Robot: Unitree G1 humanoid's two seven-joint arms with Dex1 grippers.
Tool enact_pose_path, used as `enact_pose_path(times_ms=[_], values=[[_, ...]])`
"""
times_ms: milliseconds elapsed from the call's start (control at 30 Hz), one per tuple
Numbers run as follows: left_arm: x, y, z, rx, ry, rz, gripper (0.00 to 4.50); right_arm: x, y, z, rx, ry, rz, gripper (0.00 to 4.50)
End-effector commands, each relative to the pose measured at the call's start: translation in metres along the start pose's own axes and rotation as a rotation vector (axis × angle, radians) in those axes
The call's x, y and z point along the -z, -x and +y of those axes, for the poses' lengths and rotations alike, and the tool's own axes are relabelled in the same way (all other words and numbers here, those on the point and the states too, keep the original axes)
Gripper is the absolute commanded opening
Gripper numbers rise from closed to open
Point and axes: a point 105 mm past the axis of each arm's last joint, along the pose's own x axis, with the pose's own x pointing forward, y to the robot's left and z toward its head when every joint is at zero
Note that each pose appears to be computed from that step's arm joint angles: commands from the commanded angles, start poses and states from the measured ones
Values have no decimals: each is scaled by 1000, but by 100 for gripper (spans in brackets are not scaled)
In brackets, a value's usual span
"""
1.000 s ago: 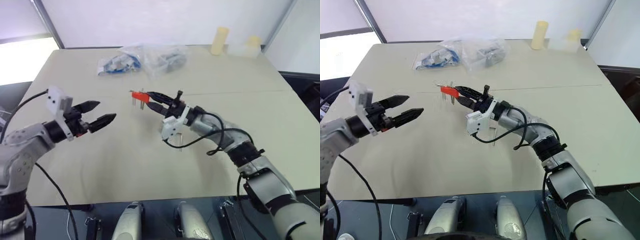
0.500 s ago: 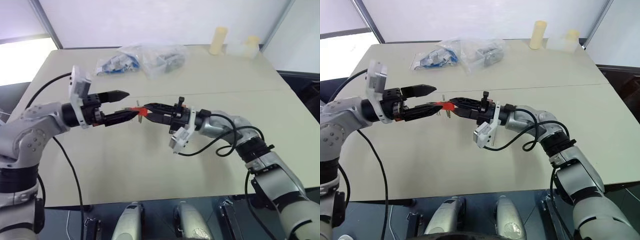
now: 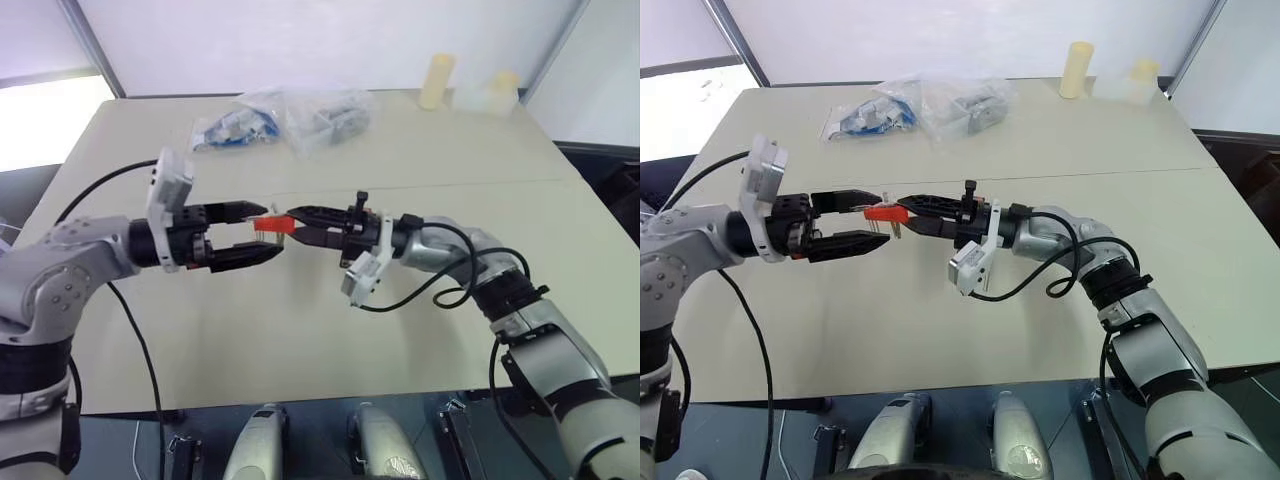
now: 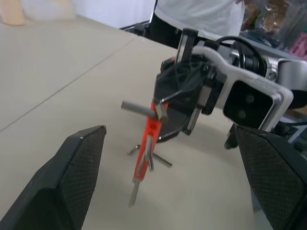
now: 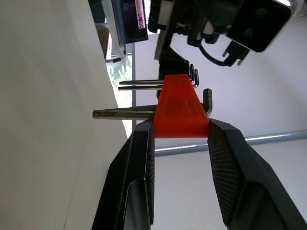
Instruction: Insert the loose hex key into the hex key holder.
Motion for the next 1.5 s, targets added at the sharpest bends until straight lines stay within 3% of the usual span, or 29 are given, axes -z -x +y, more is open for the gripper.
enact_pose_path(times_ms=[33,167,267,367,1200,1333,1400,1500], values=[[-3,0,-2,3,-52,5,450,-4,-4,-17,54,14,-33,99],[-4,0,-1,-5,-51,-6,450,-5,-4,-15,42,3,-41,99],[-3,0,0,-11,-42,-13,367,-8,-3,-14,35,-7,-54,100],[-2,-1,-1,-15,-40,-14,227,-8,-3,-14,31,-11,-52,100],[-2,-9,-1,-3,-40,-30,227,-9,-3,-16,21,-20,-40,100],[-3,-8,-1,-8,-42,-35,103,-9,-2,-15,19,-24,-36,100],[-4,-8,0,-13,-43,-38,5,-9,-2,-15,17,-27,-36,100],[-4,-8,0,-17,-42,-41,5,-9,-3,-14,15,-32,-36,100]])
